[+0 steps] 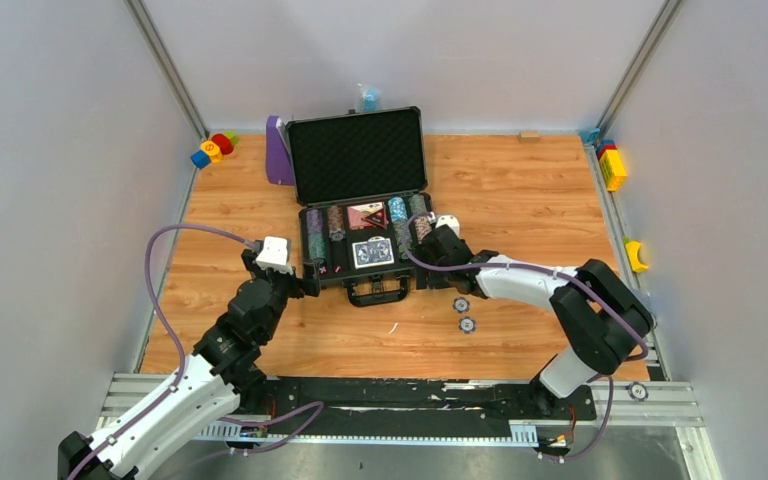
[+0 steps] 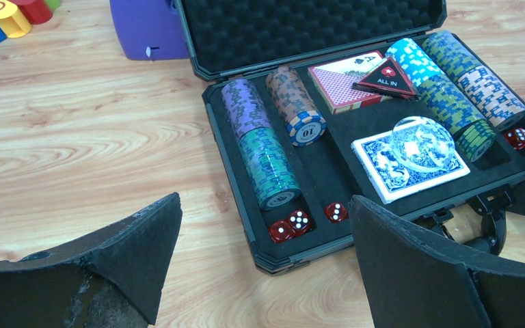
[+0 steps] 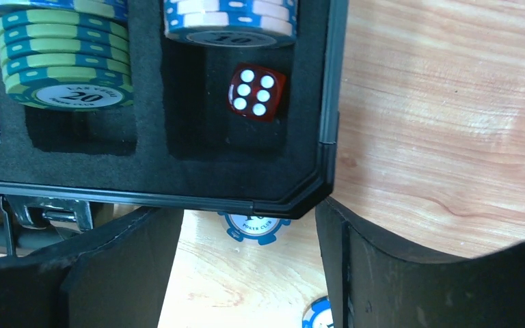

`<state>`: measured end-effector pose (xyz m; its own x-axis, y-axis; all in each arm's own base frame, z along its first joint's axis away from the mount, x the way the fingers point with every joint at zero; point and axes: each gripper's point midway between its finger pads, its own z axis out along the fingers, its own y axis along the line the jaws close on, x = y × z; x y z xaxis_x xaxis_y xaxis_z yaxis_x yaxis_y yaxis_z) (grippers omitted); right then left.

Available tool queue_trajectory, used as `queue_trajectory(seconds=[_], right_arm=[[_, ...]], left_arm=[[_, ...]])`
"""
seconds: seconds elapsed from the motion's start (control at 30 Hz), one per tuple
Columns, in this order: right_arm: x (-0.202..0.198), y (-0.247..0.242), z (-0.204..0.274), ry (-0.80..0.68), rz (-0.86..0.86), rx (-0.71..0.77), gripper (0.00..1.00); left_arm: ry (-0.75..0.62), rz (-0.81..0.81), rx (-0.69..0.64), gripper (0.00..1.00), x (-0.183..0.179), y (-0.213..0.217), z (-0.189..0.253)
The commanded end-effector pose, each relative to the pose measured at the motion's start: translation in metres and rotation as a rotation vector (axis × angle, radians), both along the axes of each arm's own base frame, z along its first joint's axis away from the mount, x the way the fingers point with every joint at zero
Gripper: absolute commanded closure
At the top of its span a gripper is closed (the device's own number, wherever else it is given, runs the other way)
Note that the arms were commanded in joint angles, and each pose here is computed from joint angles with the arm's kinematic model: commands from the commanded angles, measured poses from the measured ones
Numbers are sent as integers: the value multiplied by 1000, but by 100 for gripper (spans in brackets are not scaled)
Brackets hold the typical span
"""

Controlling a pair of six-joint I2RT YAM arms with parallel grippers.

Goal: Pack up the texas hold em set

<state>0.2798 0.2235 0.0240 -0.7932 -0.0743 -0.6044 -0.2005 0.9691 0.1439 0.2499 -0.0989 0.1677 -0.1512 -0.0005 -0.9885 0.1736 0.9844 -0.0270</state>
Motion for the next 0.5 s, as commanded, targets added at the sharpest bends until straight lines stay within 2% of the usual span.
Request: queue_trajectory(seconds=[0.0,0.27,0.47], right_arm=[[-1,-4,-8,3,-3,-91,30],[-11,-11,-22,58,-26,-152,45],[-31,-19,-23,116,-51,-162,49]], left_arm=[[-40,6,-52,0,3,-3,12],[-39,9,-54,0,3,-2,12],[-41,8,-55,0,3,-2,12]])
